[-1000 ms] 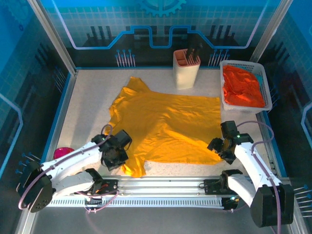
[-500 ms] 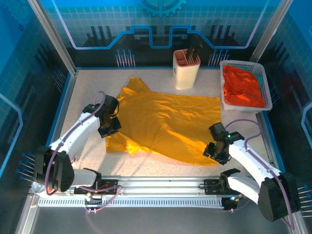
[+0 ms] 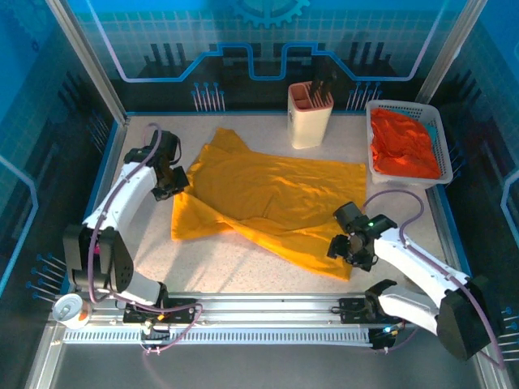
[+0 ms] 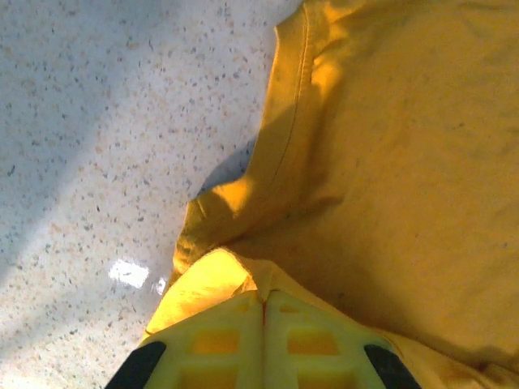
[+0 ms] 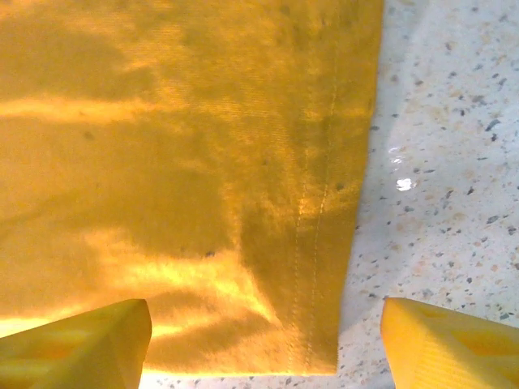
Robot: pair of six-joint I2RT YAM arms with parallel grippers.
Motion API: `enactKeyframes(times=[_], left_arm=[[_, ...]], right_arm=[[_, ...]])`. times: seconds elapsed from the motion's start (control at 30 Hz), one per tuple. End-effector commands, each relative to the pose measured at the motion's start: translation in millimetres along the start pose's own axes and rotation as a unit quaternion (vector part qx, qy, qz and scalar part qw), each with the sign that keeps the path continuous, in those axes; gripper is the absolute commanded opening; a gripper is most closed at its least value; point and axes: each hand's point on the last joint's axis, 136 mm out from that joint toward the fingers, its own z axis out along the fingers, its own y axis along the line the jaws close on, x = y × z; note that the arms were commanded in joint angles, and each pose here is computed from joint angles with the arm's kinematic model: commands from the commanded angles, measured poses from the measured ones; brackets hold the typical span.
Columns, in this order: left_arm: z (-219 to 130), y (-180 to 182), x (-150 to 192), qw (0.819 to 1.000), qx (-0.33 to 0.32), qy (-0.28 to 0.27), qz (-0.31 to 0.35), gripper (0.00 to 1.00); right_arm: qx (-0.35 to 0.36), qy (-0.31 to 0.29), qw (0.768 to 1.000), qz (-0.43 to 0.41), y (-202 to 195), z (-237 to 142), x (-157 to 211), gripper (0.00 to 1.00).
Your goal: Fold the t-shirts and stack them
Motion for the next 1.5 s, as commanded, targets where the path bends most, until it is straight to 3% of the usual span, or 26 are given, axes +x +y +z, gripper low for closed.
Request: enactKeyframes(times=[0.0,0.4,0.77,0.97,1.0,1.03,1.37,1.43,1.47], left_arm=[[2,-3,-19,1.0,-0.005,-0.006,0.01,0.0],[12,-10,-15,1.0,0.012,0.01,0.01,0.0],[10,-6,-10,1.0,0.01,0.012,0.018,0.0],[12,-6,-7,1.0,0.012,0.017,0.02,0.0],[13,-6,-6,1.0,0.013,0.018,0.02,0.0],[14,-6,-5,1.0,0.013,0.019,0.02,0.0],[23,-7,3,0.999,0.022,0.032,0.015,0.0],[26,-8,4,0.999,0.025,0.034,0.014,0.0],[27,-9,4,0.999,0.027,0.034,0.014,0.0]], right_arm=[[0.017,-0.01,1.0,-0.012,3,-11,5,0.73],[0.068,0.021,0.992,-0.108,24,13,43,0.65],[0.121,0.0,0.981,-0.153,30,26,40,0.46],[0.107,-0.023,0.982,-0.153,32,20,29,0.14],[0.103,-0.023,0.983,-0.15,32,19,27,0.03],[0.098,-0.024,0.984,-0.149,33,18,25,0.0],[0.037,-0.033,0.992,-0.12,48,-1,-17,0.0],[0.019,-0.022,0.992,-0.125,54,0,-17,0.1],[0.016,-0.017,0.992,-0.128,55,0,-17,0.2]])
